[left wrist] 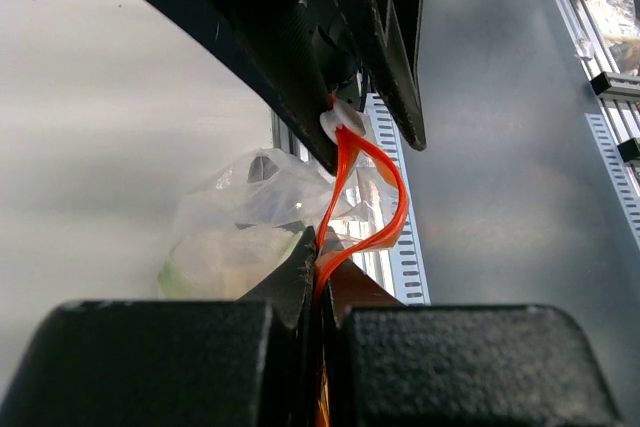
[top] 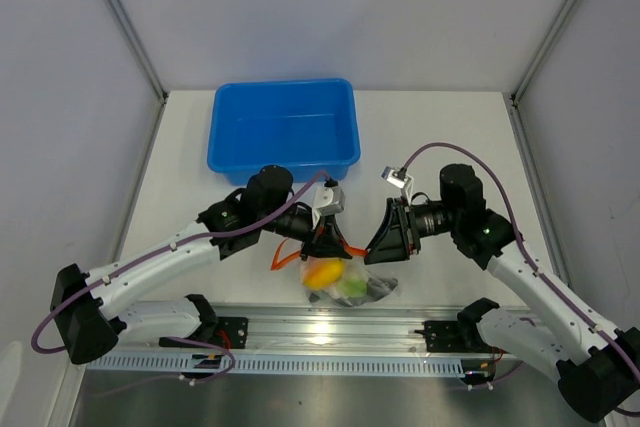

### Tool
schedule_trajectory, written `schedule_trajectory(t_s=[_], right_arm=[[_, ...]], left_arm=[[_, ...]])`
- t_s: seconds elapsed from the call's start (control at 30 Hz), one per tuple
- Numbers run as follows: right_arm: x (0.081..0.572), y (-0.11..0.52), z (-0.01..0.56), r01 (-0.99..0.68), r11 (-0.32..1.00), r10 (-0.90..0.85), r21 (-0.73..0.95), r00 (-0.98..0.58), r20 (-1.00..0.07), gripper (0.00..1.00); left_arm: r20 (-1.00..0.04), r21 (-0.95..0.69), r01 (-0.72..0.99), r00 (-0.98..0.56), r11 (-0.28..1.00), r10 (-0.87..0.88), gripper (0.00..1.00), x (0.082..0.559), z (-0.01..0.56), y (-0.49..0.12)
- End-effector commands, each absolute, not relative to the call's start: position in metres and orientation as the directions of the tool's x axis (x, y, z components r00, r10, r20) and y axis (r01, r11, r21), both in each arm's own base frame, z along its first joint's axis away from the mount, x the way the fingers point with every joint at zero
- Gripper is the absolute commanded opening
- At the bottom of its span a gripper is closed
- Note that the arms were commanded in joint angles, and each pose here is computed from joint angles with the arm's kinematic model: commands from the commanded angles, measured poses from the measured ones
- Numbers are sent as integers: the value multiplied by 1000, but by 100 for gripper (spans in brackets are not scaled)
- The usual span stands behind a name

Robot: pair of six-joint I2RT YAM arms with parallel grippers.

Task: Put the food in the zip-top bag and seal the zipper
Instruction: Adjust the zipper food storage bag at the center of the board.

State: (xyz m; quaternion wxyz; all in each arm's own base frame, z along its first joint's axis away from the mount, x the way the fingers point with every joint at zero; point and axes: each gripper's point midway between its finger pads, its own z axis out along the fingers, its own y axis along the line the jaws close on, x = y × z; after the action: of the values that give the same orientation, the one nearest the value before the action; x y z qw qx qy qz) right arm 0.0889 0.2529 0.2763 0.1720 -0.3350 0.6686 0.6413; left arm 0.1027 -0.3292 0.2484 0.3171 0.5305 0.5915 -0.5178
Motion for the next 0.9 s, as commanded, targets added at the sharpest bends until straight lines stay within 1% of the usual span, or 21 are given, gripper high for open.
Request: schedule_trajectory(t_s=[0.0, 0.03, 0.1, 0.13, 0.23, 0.27, 0.3, 0.33, 0.37, 0.4, 0.43, 0.47, 0.53, 0.57, 0.6, 0.63, 0.67, 0.7, 0.73, 0.77, 0.87], right_arm=[[87, 255, 273, -684, -45, -251, 728, -697, -671, 41], [87, 256, 272, -686, -42, -254, 727, -696, -672, 42], [89, 257, 271, -687, -37, -254, 726, -696, -672, 40], [89, 257, 272, -688, -38, -253, 725, -695, -673, 37], [90, 257, 272, -691, -35, -251, 722, -693, -675, 31], [90, 256, 273, -692, -33, -250, 721, -693, -677, 20], [91, 257, 273, -694, -27, -251, 719, -692, -677, 15], [92, 257, 273, -696, -22, -249, 717, -691, -679, 5], [92, 257, 272, -696, -15, -248, 718, -693, -677, 0], [93, 257, 274, -698, -14, -246, 716, -692, -679, 0], [94, 258, 276, -701, -12, -241, 713, -690, -683, 0], [95, 258, 278, -704, -8, -237, 710, -688, -685, 0], [104, 260, 284, -727, 29, -219, 686, -674, -706, 0], [106, 259, 281, -719, 63, -224, 692, -686, -693, 0], [110, 258, 281, -726, 93, -223, 682, -682, -696, 0], [128, 259, 284, -761, 174, -201, 625, -649, -734, 0], [130, 255, 276, -740, 242, -223, 628, -672, -706, 0], [132, 255, 275, -750, 278, -240, 601, -660, -712, 0], [145, 253, 281, -777, 340, -238, 530, -616, -751, 0], [143, 250, 276, -763, 375, -267, 526, -633, -727, 0], [143, 251, 284, -788, 397, -292, 471, -595, -749, 0]], left_arm=[[-959, -200, 969, -164, -143, 232, 1, 106, 272, -332], [-959, -200, 969, -164, -145, 231, 1, 106, 272, -332], [-958, -201, 969, -164, -143, 233, 1, 107, 271, -332], [-958, -203, 969, -166, -143, 235, 1, 106, 270, -332], [-958, -204, 969, -167, -141, 234, 1, 107, 271, -332], [-958, -204, 969, -167, -143, 234, 1, 107, 271, -332], [-958, -204, 969, -167, -141, 235, 0, 107, 270, -331], [-956, -209, 968, -172, -142, 238, 1, 107, 269, -331], [-955, -211, 967, -174, -141, 240, 1, 107, 268, -331], [-954, -213, 967, -175, -141, 243, 1, 107, 267, -331], [-952, -217, 966, -178, -140, 248, 5, 107, 266, -331], [-949, -225, 965, -185, -135, 256, 9, 108, 263, -331], [-944, -232, 966, -196, -113, 265, 36, 110, 260, -330], [-941, -232, 969, -203, -80, 270, 47, 114, 257, -330], [-944, -224, 973, -200, -63, 262, 80, 116, 260, -328], [-943, -228, 973, -209, -46, 260, 98, 117, 259, -327], [-946, -215, 976, -203, -20, 251, 100, 120, 262, -325], [-952, -202, 979, -193, -12, 236, 99, 119, 267, -322], [-954, -194, 981, -189, -1, 232, 99, 119, 269, -320], [-957, -185, 983, -182, 9, 224, 100, 120, 273, -318], [-971, -144, 988, -151, 50, 187, 100, 122, 291, -311]])
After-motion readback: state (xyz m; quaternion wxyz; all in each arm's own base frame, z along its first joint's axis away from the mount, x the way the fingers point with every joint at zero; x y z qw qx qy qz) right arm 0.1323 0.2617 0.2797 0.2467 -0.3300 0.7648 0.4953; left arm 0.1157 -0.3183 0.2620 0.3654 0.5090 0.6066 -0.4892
